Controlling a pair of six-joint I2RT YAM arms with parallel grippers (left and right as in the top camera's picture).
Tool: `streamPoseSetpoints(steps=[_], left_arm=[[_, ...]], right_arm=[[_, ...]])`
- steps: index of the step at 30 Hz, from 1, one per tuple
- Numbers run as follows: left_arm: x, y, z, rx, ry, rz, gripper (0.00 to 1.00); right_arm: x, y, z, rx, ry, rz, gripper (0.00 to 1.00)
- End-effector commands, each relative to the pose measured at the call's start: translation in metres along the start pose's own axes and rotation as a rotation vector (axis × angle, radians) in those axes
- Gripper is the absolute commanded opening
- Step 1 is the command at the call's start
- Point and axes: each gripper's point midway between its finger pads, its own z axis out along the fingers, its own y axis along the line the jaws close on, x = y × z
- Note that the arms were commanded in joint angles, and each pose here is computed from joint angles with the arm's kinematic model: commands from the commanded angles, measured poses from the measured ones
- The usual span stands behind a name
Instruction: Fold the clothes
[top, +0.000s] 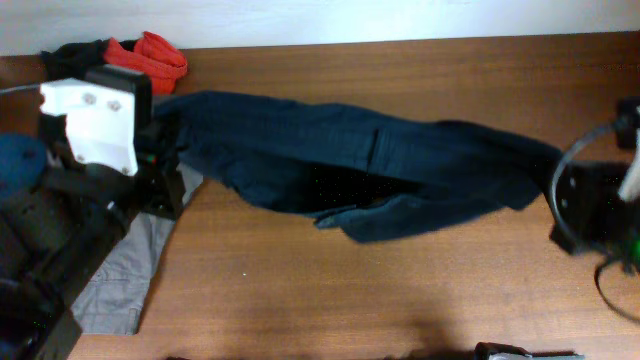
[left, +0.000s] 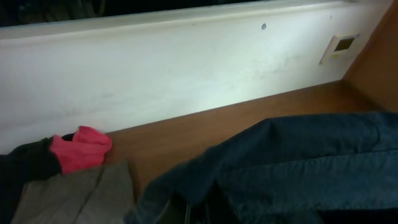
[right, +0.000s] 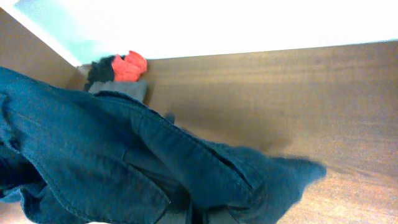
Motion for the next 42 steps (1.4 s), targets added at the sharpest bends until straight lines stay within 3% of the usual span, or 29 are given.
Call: streamPoseSetpoints(steps=[1,7,12,16,21,25,30,31,32,33,34,35,39,42], left_arm=[[0.001,0.052,-0.012,-0.269,0.006,-0.022,0.01],[0.045,0.059,0.044,-0.266,0.250,-0.055,0.01],[0.088,0.071,0.129,-0.266,0.466,-0.057,0.01],[0.113,0.080,0.193,-0.266,0.539,-0.058,0.01],[0.134,0.094,0.295,-0.266,0.491,-0.057,0.01],[0.146,0.101,0.348,-0.265,0.433,-0.056,0.01],[0.158,0.109,0.408,-0.264,0.330,-0.054,0.01],[0.156,0.110,0.419,-0.263,0.295,-0.054,0.10],[0.155,0.111,0.427,-0.264,0.264,-0.053,0.58],[0.153,0.112,0.432,-0.263,0.242,-0.052,0.99],[0.149,0.113,0.437,-0.260,0.217,-0.023,0.99],[0.145,0.113,0.438,-0.258,0.204,0.000,0.99],[0.121,0.111,0.423,-0.253,0.189,0.033,0.99],[0.114,0.092,0.391,-0.165,0.282,0.021,0.99]], right_arm=[[0.001,-0.036,-0.022,0.251,-0.061,0.038,0.04],[0.012,-0.054,0.005,0.266,0.047,0.087,0.04],[0.022,-0.096,0.072,0.286,0.258,0.165,0.04],[0.015,-0.132,0.136,0.284,0.339,0.196,0.04],[0.011,-0.184,0.243,0.265,0.402,0.206,0.04],[0.020,-0.207,0.325,0.237,0.416,0.178,0.04],[0.018,-0.217,0.413,0.193,0.331,0.101,0.04],[0.013,-0.216,0.428,0.182,0.292,0.078,0.25],[0.008,-0.214,0.437,0.173,0.263,0.060,0.45],[0.004,-0.211,0.440,0.167,0.245,0.051,0.66],[0.001,-0.208,0.443,0.163,0.230,0.042,0.86],[-0.004,-0.205,0.441,0.159,0.216,0.037,0.99],[-0.021,-0.196,0.413,0.163,0.203,0.037,0.99],[-0.016,-0.176,0.376,0.135,0.271,0.068,0.99]])
